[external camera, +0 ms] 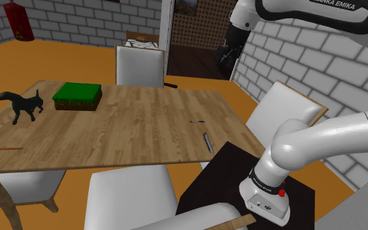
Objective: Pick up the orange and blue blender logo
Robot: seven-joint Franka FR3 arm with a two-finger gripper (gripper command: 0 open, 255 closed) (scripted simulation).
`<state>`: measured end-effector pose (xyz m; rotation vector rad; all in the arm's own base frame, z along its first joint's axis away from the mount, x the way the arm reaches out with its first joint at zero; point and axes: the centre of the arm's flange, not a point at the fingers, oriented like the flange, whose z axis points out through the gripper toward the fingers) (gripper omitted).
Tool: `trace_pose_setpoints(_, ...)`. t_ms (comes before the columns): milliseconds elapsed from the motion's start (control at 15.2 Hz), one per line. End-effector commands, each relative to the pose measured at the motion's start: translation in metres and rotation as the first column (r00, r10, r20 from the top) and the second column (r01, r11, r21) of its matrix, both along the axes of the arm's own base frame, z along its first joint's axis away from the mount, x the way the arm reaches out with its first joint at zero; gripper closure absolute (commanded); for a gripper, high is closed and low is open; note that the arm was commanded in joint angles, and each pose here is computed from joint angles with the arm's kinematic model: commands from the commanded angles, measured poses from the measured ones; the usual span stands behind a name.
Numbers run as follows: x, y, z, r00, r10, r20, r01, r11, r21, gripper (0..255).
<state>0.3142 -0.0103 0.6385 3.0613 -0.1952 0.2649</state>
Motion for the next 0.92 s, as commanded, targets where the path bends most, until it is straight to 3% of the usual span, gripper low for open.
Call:
trace_pose_setpoints(0, 0.0, 0.0, 0.0, 1.0, 0.0, 0.0, 0.0, 1.0, 0.0, 0)
trace_pose_setpoints(858, 0.026, -0.057, -0.159, 0.982, -0.189, -0.026, 0.189, 0.982, 0.018, 0)
